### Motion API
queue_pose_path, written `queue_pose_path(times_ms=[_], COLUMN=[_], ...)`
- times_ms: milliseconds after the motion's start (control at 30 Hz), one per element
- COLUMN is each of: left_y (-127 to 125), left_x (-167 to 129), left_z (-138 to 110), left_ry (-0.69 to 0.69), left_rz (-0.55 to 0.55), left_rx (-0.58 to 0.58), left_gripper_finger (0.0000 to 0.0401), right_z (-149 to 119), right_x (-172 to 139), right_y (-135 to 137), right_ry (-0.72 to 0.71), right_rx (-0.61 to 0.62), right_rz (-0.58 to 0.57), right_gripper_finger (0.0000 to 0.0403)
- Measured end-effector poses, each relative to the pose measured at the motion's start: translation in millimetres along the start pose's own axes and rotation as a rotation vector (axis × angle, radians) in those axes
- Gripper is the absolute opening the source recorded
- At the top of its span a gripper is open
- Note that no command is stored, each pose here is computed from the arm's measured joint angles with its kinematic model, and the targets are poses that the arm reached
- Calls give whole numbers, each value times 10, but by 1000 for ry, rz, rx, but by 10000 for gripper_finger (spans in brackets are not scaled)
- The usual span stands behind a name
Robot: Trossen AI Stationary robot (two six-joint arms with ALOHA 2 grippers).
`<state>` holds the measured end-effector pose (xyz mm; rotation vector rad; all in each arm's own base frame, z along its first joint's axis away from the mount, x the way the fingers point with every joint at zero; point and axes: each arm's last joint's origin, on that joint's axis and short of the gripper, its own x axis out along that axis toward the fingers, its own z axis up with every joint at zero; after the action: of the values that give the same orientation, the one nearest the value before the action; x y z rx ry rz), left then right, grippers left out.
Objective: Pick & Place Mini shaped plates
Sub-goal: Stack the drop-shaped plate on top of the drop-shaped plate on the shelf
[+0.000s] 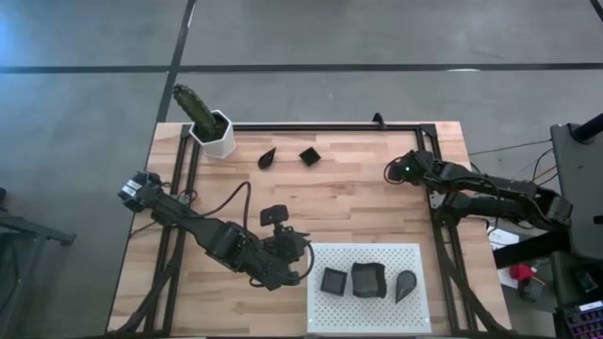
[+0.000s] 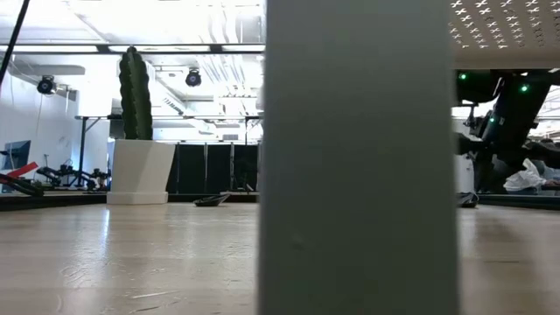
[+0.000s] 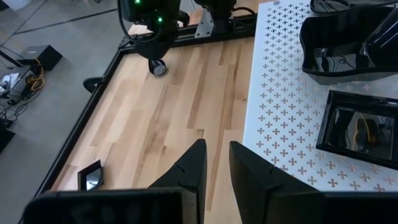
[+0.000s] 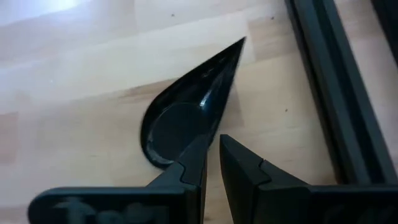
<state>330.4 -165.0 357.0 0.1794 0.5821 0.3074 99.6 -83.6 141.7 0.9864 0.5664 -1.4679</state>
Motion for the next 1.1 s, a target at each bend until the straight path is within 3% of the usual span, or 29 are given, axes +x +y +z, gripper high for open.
queue_pose_path(times_ms=[167, 467, 1100], left_y=[0, -4, -5], left_x=[0, -4, -4], left_z=[2, 8, 11], left_ry=[-2, -7, -10], left_rz=[0, 0, -1], left_rx=[1, 2, 18], left_gripper_finger=[65, 65, 65], right_z=[12, 39, 63], right_x=[48, 162, 283], right_y=[-54, -63, -42], right_ry=[-11, -53, -65], right_rx=[28, 57, 44], right_rz=[-30, 23, 9], right_gripper_finger=[43, 43, 43])
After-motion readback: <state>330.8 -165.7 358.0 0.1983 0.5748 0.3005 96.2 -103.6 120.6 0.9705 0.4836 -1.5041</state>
